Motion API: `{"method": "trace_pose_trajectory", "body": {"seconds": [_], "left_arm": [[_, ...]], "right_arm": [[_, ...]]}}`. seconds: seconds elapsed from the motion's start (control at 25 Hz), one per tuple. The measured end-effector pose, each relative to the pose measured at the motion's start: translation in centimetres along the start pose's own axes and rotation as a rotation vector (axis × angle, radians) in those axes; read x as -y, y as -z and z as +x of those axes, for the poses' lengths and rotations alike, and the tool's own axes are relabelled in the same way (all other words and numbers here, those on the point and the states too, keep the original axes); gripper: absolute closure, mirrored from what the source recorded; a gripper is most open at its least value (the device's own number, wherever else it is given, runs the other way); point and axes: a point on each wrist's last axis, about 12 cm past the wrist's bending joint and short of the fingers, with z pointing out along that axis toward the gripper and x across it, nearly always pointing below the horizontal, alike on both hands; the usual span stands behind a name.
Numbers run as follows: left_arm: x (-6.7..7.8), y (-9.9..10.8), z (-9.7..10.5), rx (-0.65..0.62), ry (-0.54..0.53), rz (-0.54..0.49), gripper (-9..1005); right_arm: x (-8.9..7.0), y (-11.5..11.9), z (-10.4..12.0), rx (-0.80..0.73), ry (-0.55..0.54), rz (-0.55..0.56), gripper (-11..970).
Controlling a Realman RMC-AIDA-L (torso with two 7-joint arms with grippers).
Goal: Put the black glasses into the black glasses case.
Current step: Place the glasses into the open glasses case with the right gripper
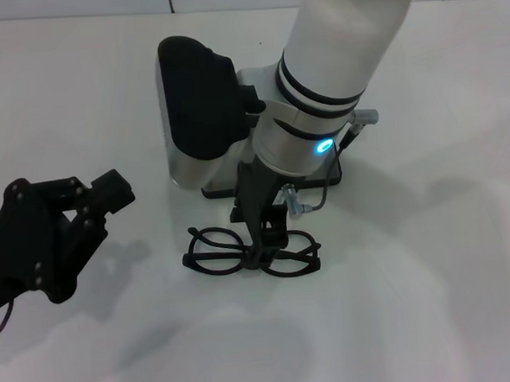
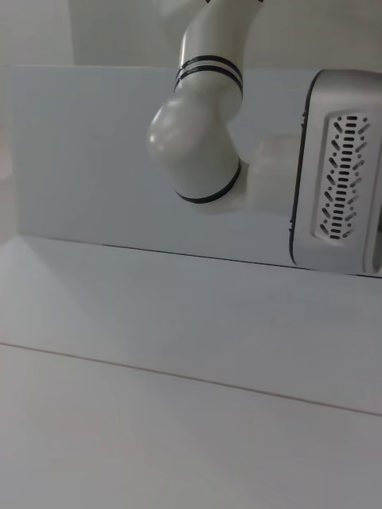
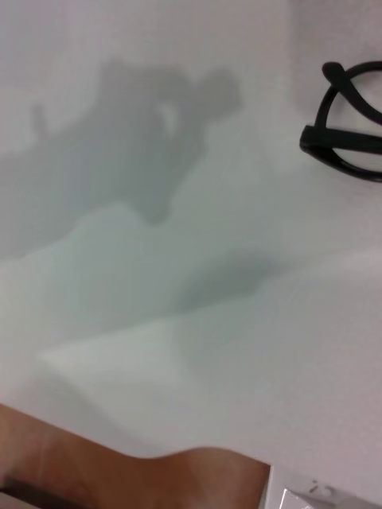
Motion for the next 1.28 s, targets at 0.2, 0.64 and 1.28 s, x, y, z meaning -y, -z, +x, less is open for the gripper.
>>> {"method": "trace_pose_trajectory", "body": {"seconds": [0.2,0.64,1.28], "left_arm": [[0.1,0.0,0.1,0.0,-0.001,-0.002,944],[0.1,-0.2,0.3,0.007,0.007,-0.002,944],[0.3,-0.3,0.6,0.014,0.012,-0.006,943]], "right_arm": [[0.2,-0.4,0.5,0.005,0.006,0.009,389],[0.1,-1.4,1.5,0.024,-0.01,-0.029,391],[-0.1,-2.1,2.3,0.045,-0.018,-0.053,390]]}}
